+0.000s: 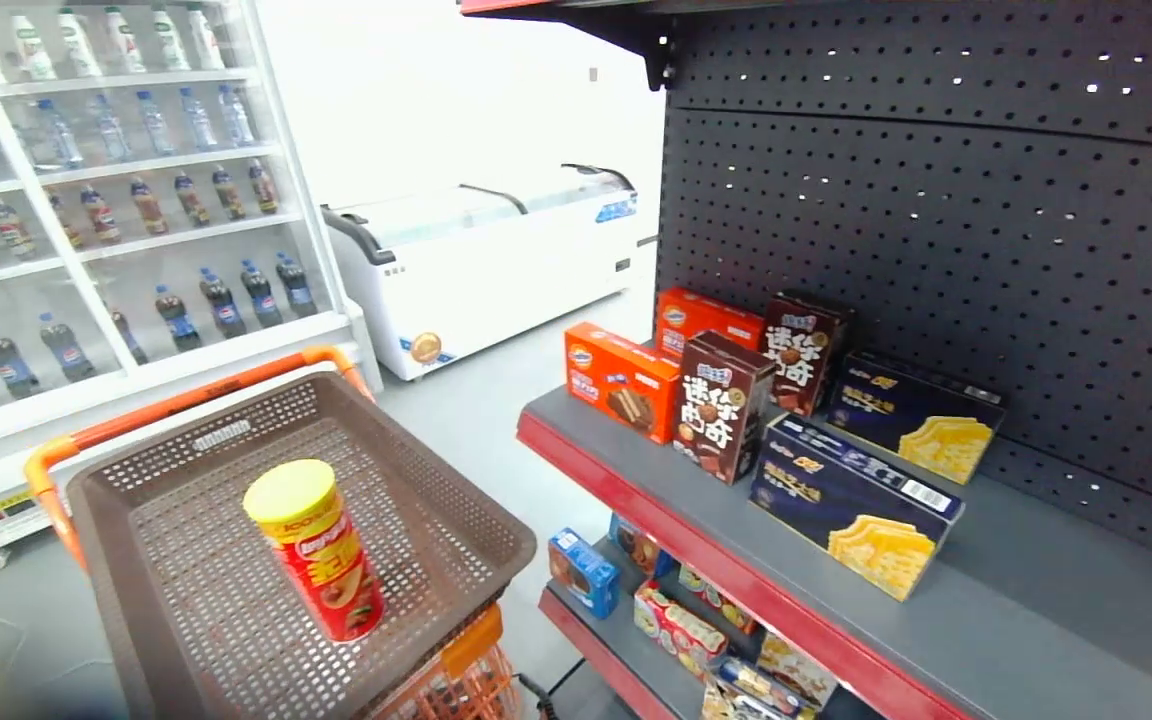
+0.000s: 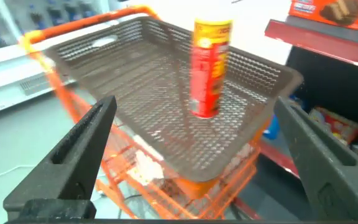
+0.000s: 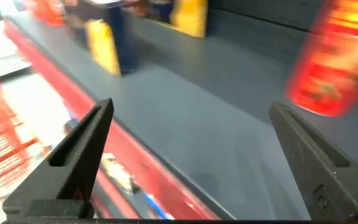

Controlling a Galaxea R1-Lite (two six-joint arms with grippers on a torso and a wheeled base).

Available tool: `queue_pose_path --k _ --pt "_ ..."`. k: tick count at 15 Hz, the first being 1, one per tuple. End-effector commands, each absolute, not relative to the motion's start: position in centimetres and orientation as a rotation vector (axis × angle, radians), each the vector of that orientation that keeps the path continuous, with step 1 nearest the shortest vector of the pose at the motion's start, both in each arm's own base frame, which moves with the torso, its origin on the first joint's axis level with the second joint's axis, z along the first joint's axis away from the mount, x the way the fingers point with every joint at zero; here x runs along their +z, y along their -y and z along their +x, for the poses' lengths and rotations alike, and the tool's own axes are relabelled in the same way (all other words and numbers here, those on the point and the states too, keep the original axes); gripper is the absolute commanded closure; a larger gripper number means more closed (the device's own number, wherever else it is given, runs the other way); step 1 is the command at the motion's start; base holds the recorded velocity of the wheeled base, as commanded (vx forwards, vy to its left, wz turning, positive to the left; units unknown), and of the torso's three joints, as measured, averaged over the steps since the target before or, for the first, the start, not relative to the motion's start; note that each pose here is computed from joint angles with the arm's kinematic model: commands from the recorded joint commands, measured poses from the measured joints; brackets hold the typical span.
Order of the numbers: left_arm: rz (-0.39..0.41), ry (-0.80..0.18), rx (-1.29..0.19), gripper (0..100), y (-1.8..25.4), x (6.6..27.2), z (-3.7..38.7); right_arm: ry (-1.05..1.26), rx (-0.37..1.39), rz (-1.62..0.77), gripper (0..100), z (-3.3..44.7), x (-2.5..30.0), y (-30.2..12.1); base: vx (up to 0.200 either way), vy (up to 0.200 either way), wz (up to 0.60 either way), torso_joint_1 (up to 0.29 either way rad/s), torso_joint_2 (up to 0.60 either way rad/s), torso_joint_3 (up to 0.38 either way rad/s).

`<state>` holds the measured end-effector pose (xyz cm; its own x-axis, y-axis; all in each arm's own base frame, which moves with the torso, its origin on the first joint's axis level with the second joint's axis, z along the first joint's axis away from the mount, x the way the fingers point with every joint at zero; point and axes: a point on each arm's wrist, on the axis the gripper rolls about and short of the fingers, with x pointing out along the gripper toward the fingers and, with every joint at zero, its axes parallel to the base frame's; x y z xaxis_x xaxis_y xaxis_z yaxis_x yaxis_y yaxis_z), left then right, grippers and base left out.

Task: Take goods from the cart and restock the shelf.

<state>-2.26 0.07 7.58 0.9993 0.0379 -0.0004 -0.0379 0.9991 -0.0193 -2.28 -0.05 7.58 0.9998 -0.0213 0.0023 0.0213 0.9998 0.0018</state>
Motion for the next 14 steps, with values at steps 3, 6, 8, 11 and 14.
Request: queue_pose_path --k 3,6,8,11,14 --pt "-0.014 -0.001 0.035 0 -0.1 7.6 -2.2 0.003 -0.021 0.002 0 -2.3 7.6 0.0 0.0 0.0 0.0 0.0 0.0 0.0" --pt "-0.015 -0.001 0.037 0 -0.1 7.6 -2.2 0.003 -0.021 0.002 0 -2.3 7.6 0.0 0.0 0.0 0.0 0.0 0.0 0.0" --pt "-0.017 -0.001 0.041 0 -0.1 7.6 -2.2 0.003 -0.021 0.002 0 -2.3 7.6 0.0 0.0 0.0 0.0 0.0 0.0 0.0" --pt "-0.009 0.01 0.066 0 -0.1 7.8 -2.3 0.003 -0.021 0.002 0 -2.3 7.6 0.0 0.0 0.0 0.0 0.0 0.0 0.0" --pt "0.081 -0.005 0.074 0 -0.2 15.3 -2.5 0.003 -0.021 0.003 0 -2.3 7.6 0.0 0.0 0.0 0.0 0.0 0.0 0.0"
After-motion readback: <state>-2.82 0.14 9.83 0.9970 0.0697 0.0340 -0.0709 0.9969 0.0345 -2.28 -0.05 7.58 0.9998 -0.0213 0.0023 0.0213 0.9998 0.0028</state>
